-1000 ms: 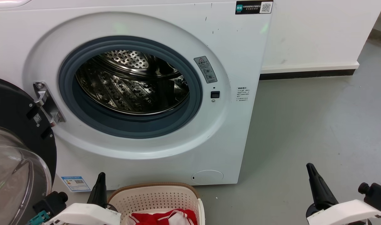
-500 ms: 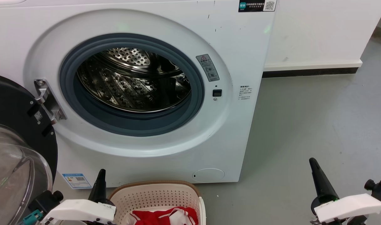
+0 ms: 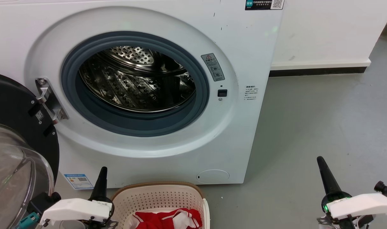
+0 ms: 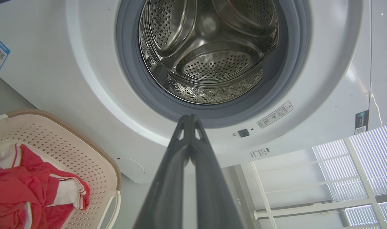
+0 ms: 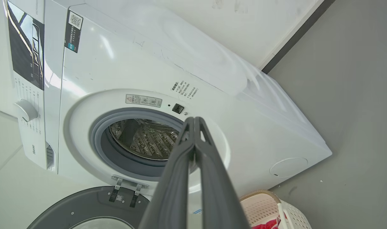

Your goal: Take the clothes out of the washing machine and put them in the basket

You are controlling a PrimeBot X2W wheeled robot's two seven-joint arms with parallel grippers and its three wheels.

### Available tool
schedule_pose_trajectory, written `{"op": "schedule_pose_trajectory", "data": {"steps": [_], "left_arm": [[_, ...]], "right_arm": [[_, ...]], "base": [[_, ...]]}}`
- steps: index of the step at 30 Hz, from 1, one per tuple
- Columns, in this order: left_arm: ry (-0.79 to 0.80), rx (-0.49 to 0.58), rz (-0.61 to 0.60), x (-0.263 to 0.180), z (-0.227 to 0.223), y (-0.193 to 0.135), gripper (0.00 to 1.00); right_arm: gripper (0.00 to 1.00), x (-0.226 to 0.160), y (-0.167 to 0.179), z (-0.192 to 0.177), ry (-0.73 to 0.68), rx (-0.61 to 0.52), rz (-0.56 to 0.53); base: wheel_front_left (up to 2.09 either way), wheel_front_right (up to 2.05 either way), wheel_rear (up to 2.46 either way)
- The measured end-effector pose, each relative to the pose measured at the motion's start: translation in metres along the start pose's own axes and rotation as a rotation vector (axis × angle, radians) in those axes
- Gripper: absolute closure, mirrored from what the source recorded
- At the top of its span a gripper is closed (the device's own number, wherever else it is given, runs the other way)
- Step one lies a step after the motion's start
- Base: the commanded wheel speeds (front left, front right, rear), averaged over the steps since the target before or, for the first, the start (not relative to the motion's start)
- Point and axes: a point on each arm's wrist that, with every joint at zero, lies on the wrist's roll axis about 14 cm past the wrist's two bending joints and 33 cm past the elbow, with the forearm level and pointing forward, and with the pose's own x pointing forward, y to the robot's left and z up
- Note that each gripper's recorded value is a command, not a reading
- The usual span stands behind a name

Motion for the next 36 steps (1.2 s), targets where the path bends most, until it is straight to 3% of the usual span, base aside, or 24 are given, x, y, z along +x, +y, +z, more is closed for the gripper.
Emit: {"op": "schedule_pose_trajectory", "data": {"steps": [36], "left_arm": [[-0.007,-0.349,-0.037,0.009,0.008,-0.002,1.00]], "right_arm": [[1.00,0.020,-0.006,0.005,-0.015,0.354,-0.013]], "base": [[0.00,0.00,0.00]]}}
